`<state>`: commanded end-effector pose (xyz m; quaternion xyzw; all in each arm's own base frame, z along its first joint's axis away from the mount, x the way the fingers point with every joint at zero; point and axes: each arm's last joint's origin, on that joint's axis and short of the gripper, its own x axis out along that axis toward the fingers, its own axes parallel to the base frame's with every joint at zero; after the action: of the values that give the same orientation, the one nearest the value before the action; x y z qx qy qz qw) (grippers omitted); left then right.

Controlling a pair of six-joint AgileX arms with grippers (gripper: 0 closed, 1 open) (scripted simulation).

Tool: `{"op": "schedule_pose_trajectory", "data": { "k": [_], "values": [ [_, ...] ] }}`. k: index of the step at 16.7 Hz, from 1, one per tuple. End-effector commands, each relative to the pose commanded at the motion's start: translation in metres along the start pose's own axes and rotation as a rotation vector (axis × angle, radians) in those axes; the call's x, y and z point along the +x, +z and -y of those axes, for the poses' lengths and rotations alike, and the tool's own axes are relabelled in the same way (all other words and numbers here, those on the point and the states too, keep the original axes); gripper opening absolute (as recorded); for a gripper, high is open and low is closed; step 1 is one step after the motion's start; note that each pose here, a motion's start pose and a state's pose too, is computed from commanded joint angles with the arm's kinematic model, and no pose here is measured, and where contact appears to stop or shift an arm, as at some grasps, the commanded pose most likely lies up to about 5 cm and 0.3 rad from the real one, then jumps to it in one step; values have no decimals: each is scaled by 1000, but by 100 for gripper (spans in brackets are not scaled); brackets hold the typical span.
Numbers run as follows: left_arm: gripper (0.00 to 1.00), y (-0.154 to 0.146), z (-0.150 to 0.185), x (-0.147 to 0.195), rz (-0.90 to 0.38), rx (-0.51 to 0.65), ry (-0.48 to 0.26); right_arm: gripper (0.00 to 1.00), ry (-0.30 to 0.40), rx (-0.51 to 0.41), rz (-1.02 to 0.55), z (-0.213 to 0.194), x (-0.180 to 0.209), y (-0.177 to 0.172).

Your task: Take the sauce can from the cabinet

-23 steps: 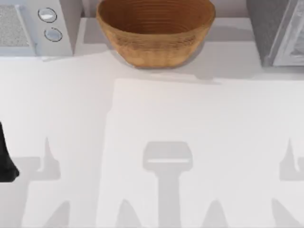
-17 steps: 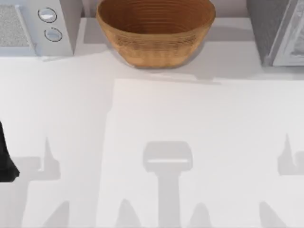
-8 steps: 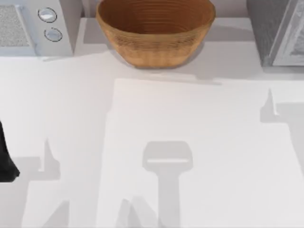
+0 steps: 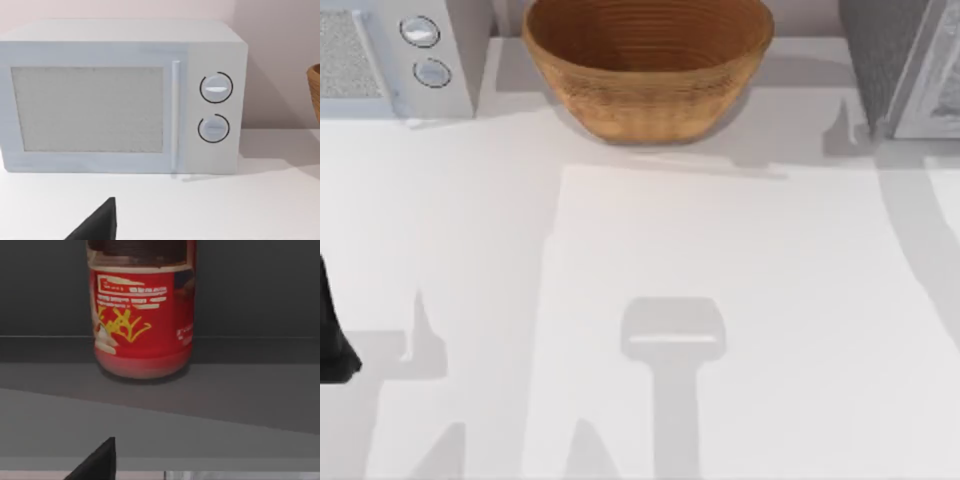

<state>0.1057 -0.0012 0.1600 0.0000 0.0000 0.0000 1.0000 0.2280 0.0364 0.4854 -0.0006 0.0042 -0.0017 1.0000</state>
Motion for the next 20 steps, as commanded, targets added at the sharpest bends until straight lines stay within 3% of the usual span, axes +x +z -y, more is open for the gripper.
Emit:
{"op": "schedule_pose_trajectory", "data": {
  "k": [4,12,20],
  "values": [
    [100,0,0,0,0,0,0,100,3,1,8,-9,24,22],
    [100,0,0,0,0,0,0,100,0,3,12,-11,31,26],
    [100,0,0,0,0,0,0,100,-6,5,4,-41,102,25]
  ]
}}
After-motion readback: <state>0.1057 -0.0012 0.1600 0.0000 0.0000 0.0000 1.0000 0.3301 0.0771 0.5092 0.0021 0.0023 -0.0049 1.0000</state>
